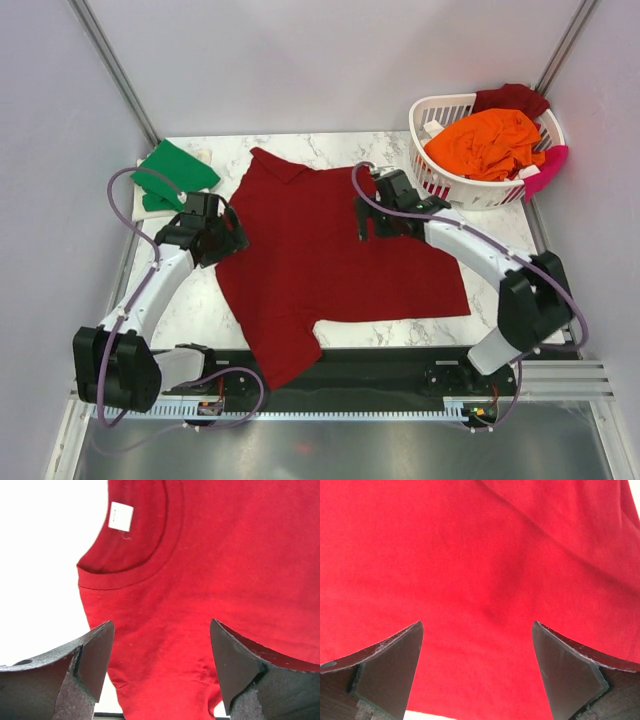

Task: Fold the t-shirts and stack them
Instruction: Flatten the tshirt out

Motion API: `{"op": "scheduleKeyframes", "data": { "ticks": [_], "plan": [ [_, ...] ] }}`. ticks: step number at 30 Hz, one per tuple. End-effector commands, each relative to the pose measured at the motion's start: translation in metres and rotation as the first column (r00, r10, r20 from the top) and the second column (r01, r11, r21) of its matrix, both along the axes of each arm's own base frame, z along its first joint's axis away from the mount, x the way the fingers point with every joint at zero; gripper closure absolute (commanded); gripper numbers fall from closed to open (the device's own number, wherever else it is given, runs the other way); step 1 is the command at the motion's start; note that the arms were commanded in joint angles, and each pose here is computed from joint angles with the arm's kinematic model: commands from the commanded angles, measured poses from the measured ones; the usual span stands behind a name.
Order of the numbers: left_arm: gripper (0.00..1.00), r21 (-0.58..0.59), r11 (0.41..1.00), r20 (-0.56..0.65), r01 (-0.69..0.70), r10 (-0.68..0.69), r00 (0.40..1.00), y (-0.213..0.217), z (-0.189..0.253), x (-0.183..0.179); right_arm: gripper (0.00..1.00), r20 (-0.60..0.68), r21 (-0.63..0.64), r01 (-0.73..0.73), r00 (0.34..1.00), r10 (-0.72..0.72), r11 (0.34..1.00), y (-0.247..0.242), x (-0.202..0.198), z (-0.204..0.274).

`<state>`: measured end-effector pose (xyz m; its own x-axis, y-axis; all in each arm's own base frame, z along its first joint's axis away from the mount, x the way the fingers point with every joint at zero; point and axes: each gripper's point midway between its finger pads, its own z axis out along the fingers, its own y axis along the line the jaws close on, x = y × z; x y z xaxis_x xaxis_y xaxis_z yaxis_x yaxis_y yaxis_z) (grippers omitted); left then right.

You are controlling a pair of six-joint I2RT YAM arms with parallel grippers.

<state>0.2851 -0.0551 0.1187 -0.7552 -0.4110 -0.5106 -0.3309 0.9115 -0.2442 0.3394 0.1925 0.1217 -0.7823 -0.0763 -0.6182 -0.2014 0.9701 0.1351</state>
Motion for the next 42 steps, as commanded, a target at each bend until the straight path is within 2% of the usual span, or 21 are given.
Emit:
{"op": "scheduleKeyframes", "data": {
  "ticks": [1,2,4,5,6,10,14,19,22,24,28,29,32,37,39,42],
  "plan": [
    [0.16,-0.05,0.997,0.0,0.054,-0.054,0.999,-0.012,0.003,-0.003,0.03,0.09,-0.09,0.018,0.996,-0.01,0.996,0.012,0.05,0.006],
    [0.16,-0.131,0.985,-0.016,0.111,-0.114,0.993,-0.033,-0.006,-0.009,0.04,0.089,-0.1,0.022,0.996,-0.013,0.995,0.015,0.058,0.003],
    [0.17,-0.189,0.976,0.003,0.104,-0.105,0.994,-0.048,-0.013,-0.005,0.05,0.089,-0.126,0.031,0.996,-0.02,0.992,0.025,0.08,-0.004],
    [0.17,-0.198,0.973,-0.024,0.12,-0.127,0.992,-0.058,-0.027,-0.013,0.06,0.089,-0.136,0.037,0.996,-0.025,0.99,0.028,0.086,-0.007],
    [0.17,-0.209,0.969,0.01,0.135,-0.136,0.991,-0.066,-0.027,-0.007,0.06,0.088,-0.145,0.043,0.996,-0.03,0.988,0.031,0.092,-0.009],
    [0.19,-0.189,0.971,0.007,0.148,-0.15,0.989,-0.083,-0.047,-0.011,0.09,0.082,-0.163,0.041,0.996,-0.028,0.986,0.049,0.124,-0.02],
    [0.21,-0.206,0.968,-0.055,0.144,-0.158,0.986,-0.091,-0.075,-0.018,0.09,0.077,-0.189,0.045,0.997,-0.031,0.981,0.05,0.132,-0.027],
    [0.21,-0.187,0.976,-0.091,0.115,-0.134,0.987,-0.08,-0.089,-0.021,0.09,0.052,-0.199,0.037,0.998,-0.028,0.979,0.044,0.12,-0.034],
    [0.2,-0.248,0.968,-0.107,0.037,-0.065,0.992,-0.059,-0.089,-0.028,0.09,0.052,-0.218,0.044,0.998,-0.033,0.975,0.035,0.112,-0.035],
    [0.2,-0.234,0.968,-0.167,-0.092,0.053,0.985,-0.029,-0.095,-0.041,0.08,0.062,-0.215,0.046,0.998,-0.034,0.975,0.033,0.109,-0.031],
    [0.17,-0.226,0.942,-0.146,-0.248,0.219,0.965,0.009,-0.077,-0.049,0.07,0.05,-0.202,0.033,0.998,-0.023,0.979,0.035,0.105,-0.035],
    [0.17,-0.254,0.922,-0.099,-0.292,0.275,0.956,0.021,-0.062,-0.045,0.07,0.048,-0.195,0.031,0.999,-0.022,0.98,0.036,0.105,-0.035],
    [0.16,-0.265,0.903,-0.046,-0.338,0.339,0.94,0.033,-0.039,-0.048,0.08,0.045,-0.15,0.015,0.999,-0.009,0.989,0.047,0.107,-0.031],
    [0.16,-0.231,0.888,0.007,-0.397,0.41,0.912,0.05,-0.023,-0.052,0.1,0.085,-0.127,-0.016,0.996,0.027,0.992,0.074,0.117,-0.018],
    [0.16,-0.231,0.886,0.01,-0.403,0.416,0.909,0.051,-0.022,-0.052,0.1,0.092,-0.147,-0.008,0.996,0.021,0.989,0.078,0.125,-0.02],
    [0.16,-0.23,0.888,0.014,-0.399,0.413,0.911,0.052,-0.021,-0.051,0.16,0.103,-0.2,0.016,0.995,0.004,0.98,0.074,0.139,-0.028]
  ]
}}
